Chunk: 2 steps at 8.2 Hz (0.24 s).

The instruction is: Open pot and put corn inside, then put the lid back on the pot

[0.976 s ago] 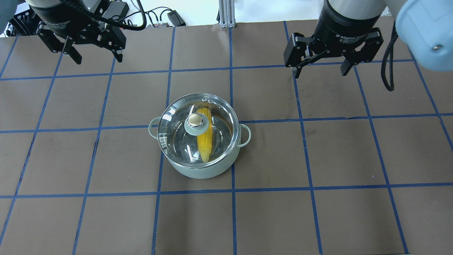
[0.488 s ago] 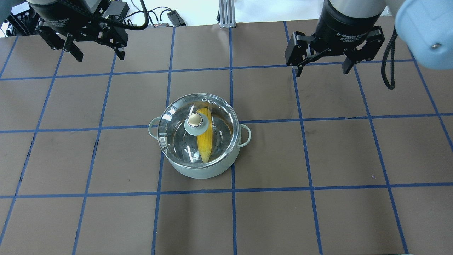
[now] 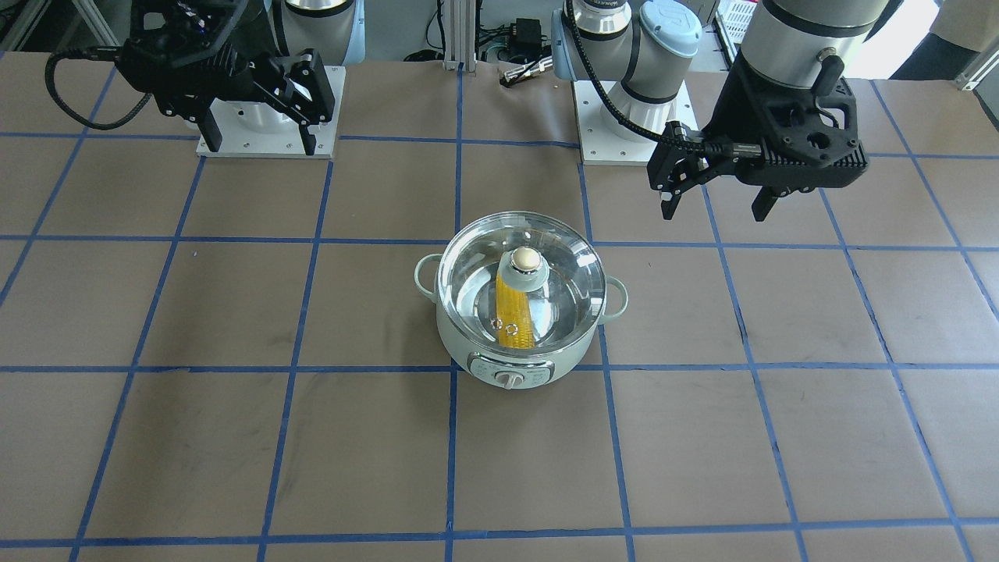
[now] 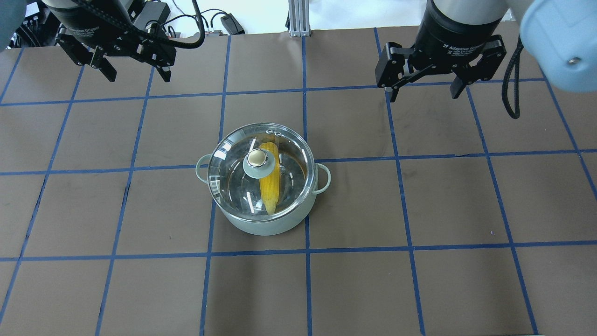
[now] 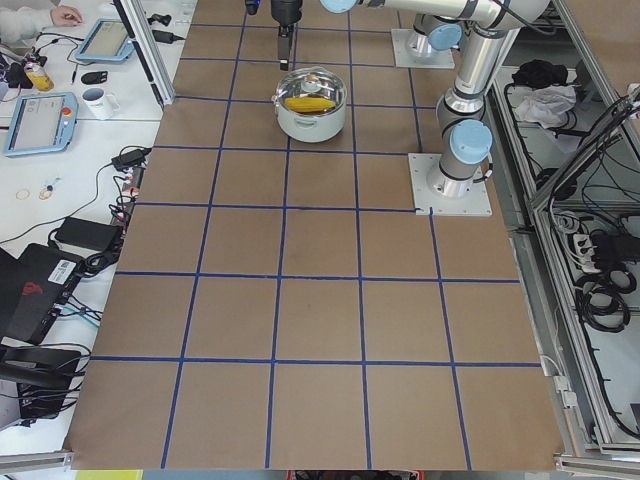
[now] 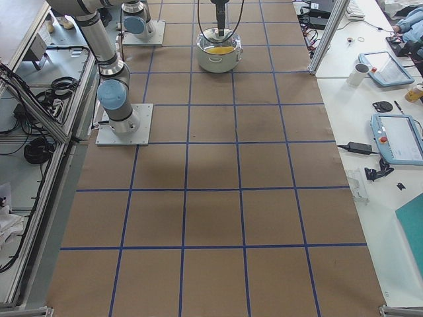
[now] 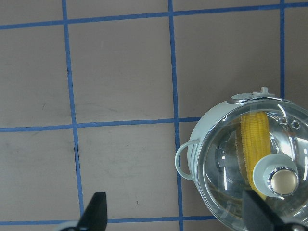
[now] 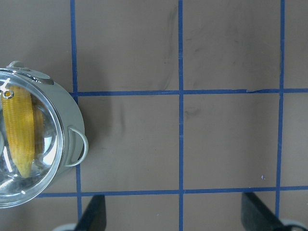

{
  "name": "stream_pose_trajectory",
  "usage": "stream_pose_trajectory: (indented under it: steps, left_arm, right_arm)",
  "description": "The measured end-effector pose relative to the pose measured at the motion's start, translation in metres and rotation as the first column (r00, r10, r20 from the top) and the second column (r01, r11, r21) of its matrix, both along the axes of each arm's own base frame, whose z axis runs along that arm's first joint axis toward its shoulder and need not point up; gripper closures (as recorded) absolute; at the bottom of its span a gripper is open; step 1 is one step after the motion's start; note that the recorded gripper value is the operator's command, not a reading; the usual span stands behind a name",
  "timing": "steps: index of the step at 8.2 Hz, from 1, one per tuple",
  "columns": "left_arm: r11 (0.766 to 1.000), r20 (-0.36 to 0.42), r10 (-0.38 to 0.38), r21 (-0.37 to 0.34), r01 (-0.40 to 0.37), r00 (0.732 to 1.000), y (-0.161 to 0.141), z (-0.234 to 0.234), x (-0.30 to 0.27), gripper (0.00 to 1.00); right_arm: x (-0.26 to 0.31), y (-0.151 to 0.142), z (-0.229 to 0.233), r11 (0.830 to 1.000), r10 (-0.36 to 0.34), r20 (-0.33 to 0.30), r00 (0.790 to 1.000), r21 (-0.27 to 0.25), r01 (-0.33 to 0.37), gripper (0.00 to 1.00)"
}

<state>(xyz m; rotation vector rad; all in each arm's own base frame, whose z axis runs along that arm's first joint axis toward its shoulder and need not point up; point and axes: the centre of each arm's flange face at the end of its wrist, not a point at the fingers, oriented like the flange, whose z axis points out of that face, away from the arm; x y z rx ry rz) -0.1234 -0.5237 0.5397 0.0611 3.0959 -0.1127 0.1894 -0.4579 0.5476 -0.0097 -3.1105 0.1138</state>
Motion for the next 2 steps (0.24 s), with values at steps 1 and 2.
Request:
stream_pose_trajectory:
  steps: [1,2]
  left_arm:
    - [1.000,0.001,-0.010,0.000,0.010,1.000,0.0001,0.0000,-0.0001,0.00]
    - [1.000,0.002,-0.014,0.001,0.014,1.000,0.0002,-0.0001,0.0000,0.00]
  right_arm:
    - [0.0000,-0.0003,-0.0004,1.000,0.000,0.000,1.000,0.000,0.000,0.00]
    - [0.0000,-0.0002,-0.0003,1.000,0.000,-0.001,1.000,0.000,0.000,0.00]
